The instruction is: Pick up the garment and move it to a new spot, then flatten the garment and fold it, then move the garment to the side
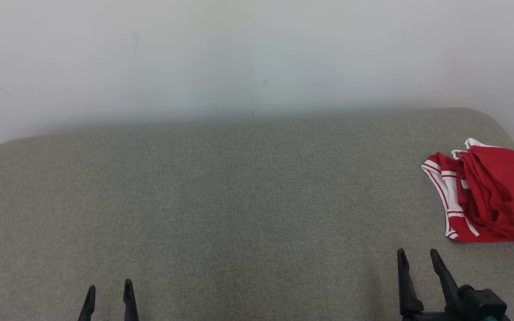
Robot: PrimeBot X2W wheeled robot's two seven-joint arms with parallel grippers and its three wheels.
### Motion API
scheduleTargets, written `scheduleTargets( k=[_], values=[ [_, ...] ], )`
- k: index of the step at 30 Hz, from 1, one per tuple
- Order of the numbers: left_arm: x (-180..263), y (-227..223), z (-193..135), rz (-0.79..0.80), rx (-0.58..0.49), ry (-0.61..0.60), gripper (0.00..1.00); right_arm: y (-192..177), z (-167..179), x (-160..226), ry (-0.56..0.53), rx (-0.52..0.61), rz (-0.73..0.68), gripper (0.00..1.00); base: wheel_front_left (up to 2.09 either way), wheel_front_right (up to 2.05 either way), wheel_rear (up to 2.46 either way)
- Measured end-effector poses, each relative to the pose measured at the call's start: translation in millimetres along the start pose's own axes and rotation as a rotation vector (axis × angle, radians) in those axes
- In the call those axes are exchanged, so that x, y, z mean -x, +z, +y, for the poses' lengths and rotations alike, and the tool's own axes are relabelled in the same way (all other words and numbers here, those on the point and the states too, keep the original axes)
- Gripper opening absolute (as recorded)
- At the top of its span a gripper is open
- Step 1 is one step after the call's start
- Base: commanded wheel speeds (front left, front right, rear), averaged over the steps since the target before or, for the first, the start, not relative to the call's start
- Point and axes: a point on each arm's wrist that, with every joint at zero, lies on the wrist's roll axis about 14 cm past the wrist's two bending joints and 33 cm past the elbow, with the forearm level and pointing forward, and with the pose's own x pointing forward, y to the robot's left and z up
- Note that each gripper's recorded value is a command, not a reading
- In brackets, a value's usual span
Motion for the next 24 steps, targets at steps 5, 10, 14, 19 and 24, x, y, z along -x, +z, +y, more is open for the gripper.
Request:
scheduleTargets(
  k=[5, 10, 14, 19, 24],
  values=[
    [0, -2, -1, 0.007, -0.009, -0.004, 1.0, -2, -1, 0, -0.002, 0.0, 0.004, 1.0, 0.0, 0.0, 0.0],
    [5, -17, 2, 0.057, -0.004, 0.003, 0.0, -18, -1, 5, -0.007, -0.007, 0.058, 0.0, 0.0, 0.0, 0.0],
    [7, -26, 6, 0.092, 0.038, 0.023, 0.0, -28, -6, 9, -0.03, -0.054, 0.098, 0.0, 0.0, 0.0, 0.0],
    [6, -28, 10, 0.109, 0.135, 0.049, 0.0, -27, -8, 7, -0.054, -0.149, 0.102, 0.0, 0.0, 0.0, 0.0],
    [2, -27, 13, 0.116, 0.219, 0.066, 0.0, -26, -9, 5, -0.072, -0.24, 0.1, 0.0, 0.0, 0.0, 0.0]
  ],
)
